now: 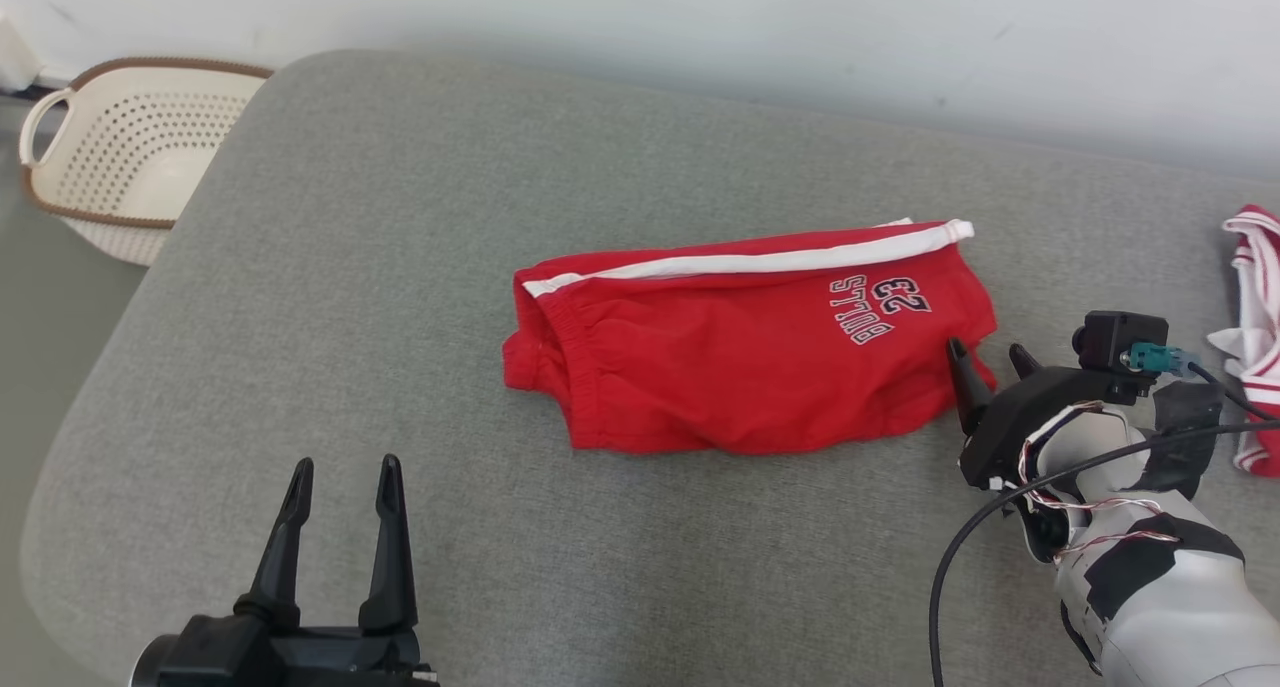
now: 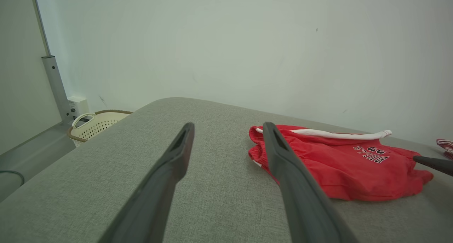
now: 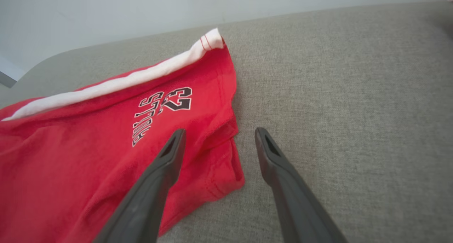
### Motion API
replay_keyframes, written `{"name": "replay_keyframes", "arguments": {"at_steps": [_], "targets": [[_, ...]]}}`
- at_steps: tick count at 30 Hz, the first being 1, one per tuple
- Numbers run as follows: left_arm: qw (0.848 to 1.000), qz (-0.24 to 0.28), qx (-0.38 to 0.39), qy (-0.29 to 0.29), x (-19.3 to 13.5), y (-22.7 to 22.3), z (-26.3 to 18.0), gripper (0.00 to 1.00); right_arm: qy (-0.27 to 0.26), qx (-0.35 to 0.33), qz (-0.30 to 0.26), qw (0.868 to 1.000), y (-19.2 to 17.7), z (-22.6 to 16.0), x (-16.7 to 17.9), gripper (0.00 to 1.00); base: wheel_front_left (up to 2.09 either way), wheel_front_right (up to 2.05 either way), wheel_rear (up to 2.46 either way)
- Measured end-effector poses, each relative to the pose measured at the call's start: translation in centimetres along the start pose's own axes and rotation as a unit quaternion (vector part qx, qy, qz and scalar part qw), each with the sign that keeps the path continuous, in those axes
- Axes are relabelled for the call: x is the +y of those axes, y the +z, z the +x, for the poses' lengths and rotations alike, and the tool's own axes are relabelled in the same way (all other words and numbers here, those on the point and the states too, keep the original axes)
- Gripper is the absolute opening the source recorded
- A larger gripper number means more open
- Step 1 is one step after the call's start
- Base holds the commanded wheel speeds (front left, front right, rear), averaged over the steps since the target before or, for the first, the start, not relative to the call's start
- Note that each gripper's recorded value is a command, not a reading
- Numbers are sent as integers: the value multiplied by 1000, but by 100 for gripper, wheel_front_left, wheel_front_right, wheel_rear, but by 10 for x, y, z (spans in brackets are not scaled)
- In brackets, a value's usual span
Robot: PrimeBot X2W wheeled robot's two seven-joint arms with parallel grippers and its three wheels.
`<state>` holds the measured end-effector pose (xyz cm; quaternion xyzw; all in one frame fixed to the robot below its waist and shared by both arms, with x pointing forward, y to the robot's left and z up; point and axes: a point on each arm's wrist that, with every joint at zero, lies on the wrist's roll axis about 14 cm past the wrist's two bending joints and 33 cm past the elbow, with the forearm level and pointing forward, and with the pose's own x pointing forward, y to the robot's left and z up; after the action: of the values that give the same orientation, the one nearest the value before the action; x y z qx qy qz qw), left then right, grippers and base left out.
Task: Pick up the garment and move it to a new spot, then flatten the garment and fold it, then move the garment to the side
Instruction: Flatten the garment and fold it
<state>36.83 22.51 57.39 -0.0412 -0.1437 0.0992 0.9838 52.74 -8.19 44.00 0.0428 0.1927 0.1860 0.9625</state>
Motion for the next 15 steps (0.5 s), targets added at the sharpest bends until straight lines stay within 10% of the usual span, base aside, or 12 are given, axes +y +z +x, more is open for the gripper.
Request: {"name": "replay_keyframes", "arguments": {"at_steps": [9,10,11,12,15], "targets": [[1000,9,3,17,13,-1,0,100,5,41,-1,999,-24,11,15,100,0,0,0],[1000,8,3,16,13,-2,0,100,4,42,-2,999,-25,11,14,88,0,0,0],[1000,7,4,16,12,-2,0,100,3,43,-5,999,-26,10,14,22,0,0,0],[1000,6,5,14,11,-3,0,100,3,44,-6,999,-26,9,14,0,0,0,0],[1000,3,8,10,8,-5,0,100,3,40,-9,999,-26,8,14,0,0,0,0]]}}
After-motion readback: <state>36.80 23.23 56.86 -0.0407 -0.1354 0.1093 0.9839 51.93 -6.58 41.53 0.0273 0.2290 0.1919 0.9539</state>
